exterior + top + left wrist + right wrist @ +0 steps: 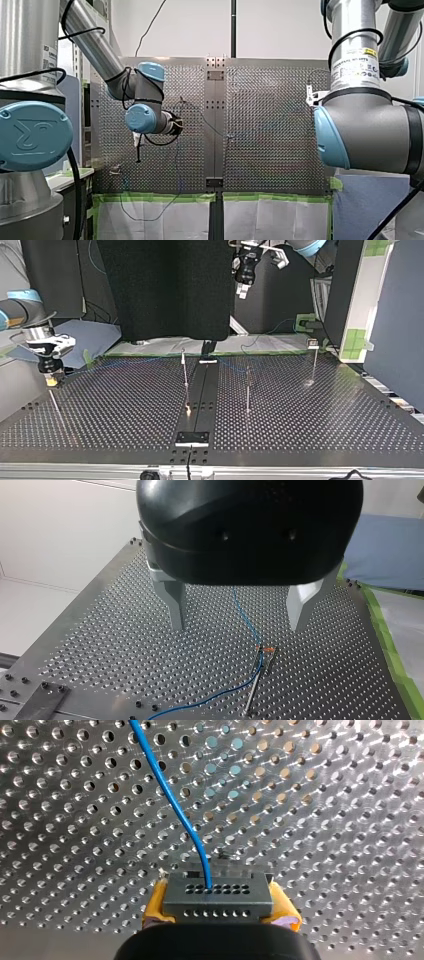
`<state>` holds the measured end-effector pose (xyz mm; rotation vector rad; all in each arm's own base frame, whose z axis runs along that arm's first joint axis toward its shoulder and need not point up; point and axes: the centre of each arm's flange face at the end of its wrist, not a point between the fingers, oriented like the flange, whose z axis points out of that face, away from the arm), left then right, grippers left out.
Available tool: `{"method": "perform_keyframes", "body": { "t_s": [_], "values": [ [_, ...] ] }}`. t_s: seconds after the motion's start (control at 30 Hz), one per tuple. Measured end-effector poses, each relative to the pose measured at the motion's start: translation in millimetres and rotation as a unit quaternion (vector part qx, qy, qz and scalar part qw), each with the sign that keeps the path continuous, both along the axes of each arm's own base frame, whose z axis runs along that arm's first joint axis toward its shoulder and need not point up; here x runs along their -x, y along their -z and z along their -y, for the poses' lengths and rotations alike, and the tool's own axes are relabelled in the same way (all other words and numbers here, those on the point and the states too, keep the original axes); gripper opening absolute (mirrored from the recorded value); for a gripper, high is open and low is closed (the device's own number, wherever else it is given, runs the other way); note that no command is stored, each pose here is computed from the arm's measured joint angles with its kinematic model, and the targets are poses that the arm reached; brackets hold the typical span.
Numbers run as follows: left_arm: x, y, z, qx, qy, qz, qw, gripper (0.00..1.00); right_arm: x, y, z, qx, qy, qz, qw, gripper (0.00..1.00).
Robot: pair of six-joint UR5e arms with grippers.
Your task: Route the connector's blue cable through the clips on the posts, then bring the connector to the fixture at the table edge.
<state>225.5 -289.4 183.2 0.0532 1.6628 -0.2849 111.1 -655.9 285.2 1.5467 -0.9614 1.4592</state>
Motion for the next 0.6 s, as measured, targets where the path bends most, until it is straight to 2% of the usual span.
{"method": "perform_keyframes", "body": {
  "t_s": [0.2, 0.6],
  "values": [
    [-0.4, 0.0, -0.4, 0.0, -0.001, 0.0, 1.0, 1.0, -0.7, 10.9, 3.4, -0.007, 0.003, -0.001, 1.0, 0.0],
    [-2.4, 0.2, -2.2, -0.001, -0.004, -0.001, 1.0, 1.0, -1.5, 9.3, 6.7, -0.002, 0.002, -0.004, 1.0, 0.0]
  ]
}}
